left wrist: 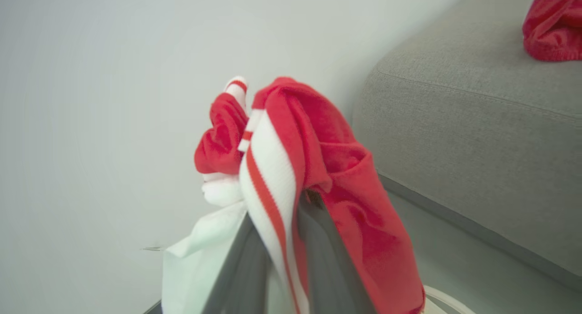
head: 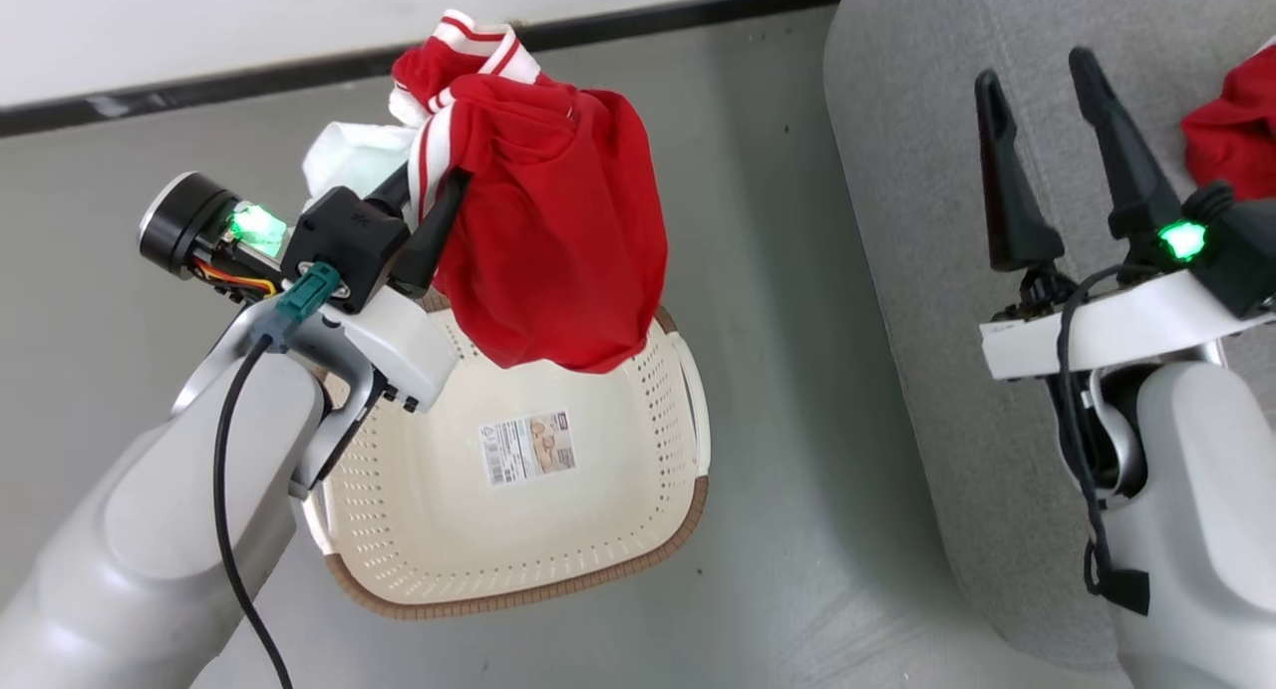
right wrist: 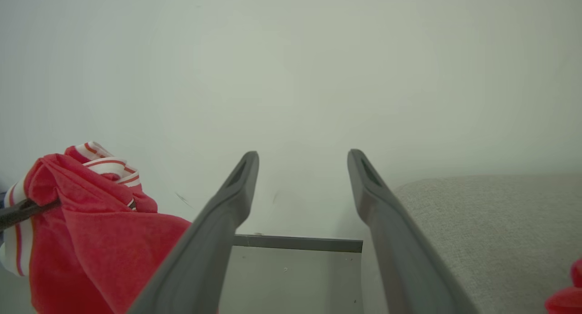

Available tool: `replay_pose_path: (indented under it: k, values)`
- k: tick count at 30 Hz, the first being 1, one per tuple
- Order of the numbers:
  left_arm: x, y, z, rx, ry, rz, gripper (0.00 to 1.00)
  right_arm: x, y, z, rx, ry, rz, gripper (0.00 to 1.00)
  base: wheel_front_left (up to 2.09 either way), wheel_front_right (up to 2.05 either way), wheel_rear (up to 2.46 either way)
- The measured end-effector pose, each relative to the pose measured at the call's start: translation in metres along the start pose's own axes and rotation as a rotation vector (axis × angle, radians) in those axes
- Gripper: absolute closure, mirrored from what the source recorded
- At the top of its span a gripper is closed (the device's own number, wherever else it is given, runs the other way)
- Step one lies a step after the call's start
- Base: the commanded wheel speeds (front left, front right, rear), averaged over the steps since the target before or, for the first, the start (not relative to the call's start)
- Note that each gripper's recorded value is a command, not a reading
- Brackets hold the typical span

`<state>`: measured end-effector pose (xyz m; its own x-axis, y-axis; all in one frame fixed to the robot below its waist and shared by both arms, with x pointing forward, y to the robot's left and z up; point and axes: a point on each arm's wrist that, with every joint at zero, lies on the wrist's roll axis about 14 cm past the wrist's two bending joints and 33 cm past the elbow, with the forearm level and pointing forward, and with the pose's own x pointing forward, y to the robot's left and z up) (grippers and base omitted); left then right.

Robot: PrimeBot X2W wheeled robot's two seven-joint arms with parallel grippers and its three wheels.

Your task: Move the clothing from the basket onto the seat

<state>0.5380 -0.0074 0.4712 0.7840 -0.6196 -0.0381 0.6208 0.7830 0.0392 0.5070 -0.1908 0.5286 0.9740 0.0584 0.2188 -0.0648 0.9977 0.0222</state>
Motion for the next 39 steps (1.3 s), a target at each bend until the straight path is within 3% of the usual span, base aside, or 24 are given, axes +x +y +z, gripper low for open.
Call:
replay_pose_path:
  k: [7,24,39]
  values:
    - [-0.009,-0.011,0.04,0.013,-0.042,-0.029,1.0,-0.014,0.017,0.008,-0.006,0.014,0.051,0.0,0.0,0.0,0.0]
    - [-0.034,-0.065,0.115,0.065,-0.11,-0.155,1.0,-0.054,0.089,0.024,-0.118,0.035,0.353,0.0,0.0,0.0,0.0]
    - [-0.053,-0.117,0.16,0.079,-0.15,-0.25,1.0,-0.097,0.152,0.02,-0.098,0.084,0.552,0.0,0.0,0.0,0.0]
